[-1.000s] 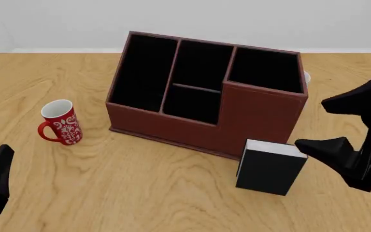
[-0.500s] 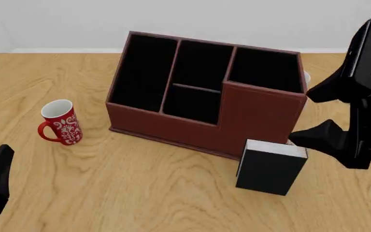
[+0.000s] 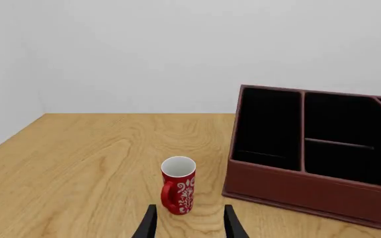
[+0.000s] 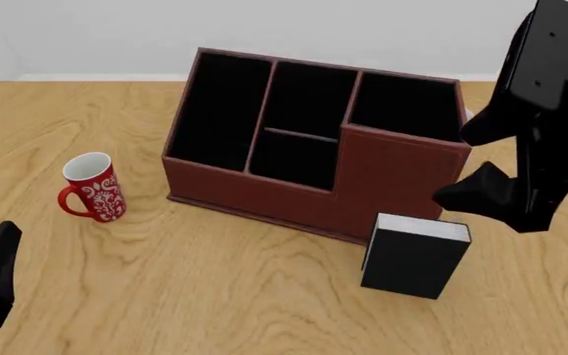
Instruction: Pick up the book and place it in the right compartment of the caddy.
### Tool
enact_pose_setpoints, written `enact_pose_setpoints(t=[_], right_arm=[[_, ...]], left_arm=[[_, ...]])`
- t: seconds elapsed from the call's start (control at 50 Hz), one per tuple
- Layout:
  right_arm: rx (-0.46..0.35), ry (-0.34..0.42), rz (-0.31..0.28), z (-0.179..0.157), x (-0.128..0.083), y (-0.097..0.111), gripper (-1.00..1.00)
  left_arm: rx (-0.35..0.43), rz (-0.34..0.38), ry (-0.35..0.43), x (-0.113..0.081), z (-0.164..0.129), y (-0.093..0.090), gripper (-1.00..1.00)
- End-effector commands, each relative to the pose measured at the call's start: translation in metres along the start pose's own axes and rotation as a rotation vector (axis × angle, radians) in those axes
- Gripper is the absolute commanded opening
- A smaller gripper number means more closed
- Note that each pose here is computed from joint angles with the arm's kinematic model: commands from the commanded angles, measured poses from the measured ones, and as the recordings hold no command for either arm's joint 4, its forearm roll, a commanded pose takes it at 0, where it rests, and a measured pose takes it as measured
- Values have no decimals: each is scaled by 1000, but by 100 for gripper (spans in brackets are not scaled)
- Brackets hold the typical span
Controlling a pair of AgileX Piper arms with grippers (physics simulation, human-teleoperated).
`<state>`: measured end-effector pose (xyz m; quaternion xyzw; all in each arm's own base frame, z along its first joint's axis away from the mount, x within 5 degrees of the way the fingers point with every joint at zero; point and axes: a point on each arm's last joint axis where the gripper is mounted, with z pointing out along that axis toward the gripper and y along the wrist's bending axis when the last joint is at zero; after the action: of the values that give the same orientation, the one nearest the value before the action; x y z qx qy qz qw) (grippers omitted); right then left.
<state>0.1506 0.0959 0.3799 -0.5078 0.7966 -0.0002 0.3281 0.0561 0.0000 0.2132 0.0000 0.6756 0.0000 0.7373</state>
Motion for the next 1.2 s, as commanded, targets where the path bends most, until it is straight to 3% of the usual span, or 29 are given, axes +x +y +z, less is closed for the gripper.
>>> enact_pose_setpoints(t=[0.02, 0.26, 1.2], right_arm=[[-12, 5, 21, 2, -5, 0, 100], [-29, 22, 63, 16, -5, 2, 100], [-12, 52, 122, 54, 7, -2, 100]], left_arm=[[0, 0, 0, 0, 0, 0, 100], [0, 0, 0, 0, 0, 0, 100], [0, 0, 0, 0, 0, 0, 100]])
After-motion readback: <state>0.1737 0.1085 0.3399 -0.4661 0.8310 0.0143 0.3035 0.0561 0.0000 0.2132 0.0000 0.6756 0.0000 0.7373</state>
